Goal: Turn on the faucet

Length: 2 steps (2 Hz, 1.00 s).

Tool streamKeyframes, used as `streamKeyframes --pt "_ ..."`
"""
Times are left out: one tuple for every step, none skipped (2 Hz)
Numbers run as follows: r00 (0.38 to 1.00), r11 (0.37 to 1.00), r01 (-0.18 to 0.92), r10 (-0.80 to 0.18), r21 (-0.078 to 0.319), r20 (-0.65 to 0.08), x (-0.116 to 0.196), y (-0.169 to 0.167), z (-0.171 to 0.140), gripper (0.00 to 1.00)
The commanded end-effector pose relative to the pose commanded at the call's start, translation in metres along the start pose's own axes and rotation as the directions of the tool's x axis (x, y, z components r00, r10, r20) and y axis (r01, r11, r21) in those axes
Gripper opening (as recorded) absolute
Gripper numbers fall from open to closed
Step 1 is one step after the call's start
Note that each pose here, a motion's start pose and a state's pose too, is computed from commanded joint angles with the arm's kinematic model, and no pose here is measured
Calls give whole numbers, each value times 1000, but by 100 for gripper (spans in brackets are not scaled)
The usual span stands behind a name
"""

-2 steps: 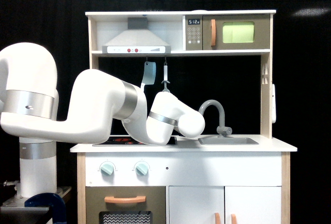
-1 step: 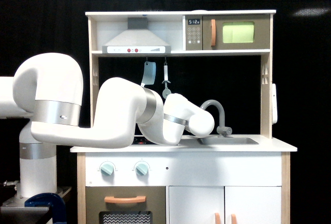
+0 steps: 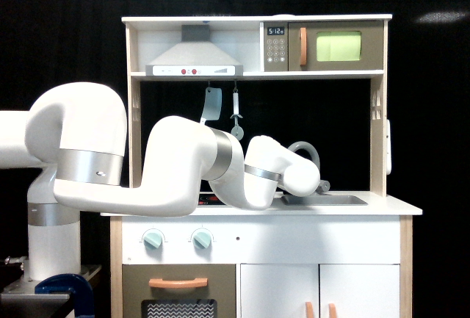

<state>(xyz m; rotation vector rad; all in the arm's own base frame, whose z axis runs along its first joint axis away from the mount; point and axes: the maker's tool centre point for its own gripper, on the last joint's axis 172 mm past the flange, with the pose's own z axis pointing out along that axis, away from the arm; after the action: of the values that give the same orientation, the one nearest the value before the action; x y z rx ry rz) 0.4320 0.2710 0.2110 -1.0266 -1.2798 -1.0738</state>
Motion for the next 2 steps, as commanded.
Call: streamKeyframes --pt "1000 1000 0 0 0 0 2 21 -37 100" --pt "1000 1000 0 0 0 0 2 57 -72 100"
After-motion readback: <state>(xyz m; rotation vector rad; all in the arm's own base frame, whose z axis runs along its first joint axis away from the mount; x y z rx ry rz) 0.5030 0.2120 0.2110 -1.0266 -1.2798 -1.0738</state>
